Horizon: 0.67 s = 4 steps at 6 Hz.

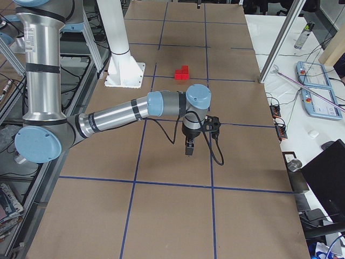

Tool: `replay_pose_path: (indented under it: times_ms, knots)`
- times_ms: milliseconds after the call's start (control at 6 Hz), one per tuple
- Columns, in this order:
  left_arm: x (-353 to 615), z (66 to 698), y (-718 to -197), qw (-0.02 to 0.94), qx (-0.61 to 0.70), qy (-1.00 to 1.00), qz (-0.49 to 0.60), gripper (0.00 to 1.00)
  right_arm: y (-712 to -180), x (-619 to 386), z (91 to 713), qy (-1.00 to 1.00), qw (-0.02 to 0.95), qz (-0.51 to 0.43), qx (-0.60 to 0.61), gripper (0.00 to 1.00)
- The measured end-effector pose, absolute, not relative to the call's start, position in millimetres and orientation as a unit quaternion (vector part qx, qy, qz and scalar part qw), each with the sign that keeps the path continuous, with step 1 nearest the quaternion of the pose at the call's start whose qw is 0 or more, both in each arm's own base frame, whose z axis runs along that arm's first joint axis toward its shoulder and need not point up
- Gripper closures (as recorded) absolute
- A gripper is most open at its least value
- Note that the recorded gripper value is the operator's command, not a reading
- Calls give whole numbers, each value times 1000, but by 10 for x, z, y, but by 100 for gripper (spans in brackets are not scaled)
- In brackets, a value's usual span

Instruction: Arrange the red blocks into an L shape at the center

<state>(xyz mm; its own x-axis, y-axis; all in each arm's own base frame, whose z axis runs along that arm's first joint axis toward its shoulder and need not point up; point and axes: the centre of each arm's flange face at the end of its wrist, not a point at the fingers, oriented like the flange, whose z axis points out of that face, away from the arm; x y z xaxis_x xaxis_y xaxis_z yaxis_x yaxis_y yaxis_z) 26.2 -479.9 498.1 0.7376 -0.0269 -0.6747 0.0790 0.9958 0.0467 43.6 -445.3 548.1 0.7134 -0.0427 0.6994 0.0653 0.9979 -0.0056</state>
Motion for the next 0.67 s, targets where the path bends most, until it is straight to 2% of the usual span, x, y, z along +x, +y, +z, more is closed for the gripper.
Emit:
replay_pose_path:
  times_ms: [333, 667]
  knots:
    - [-273, 5466, -4577, 935, 52, 350, 25, 0, -4263, 617, 5664, -378, 924, -62, -4, 0]
    - [-427, 5664, -4427, 921, 33, 387, 13, 0, -4178, 635, 5788, -379, 923, -61, -13, 0]
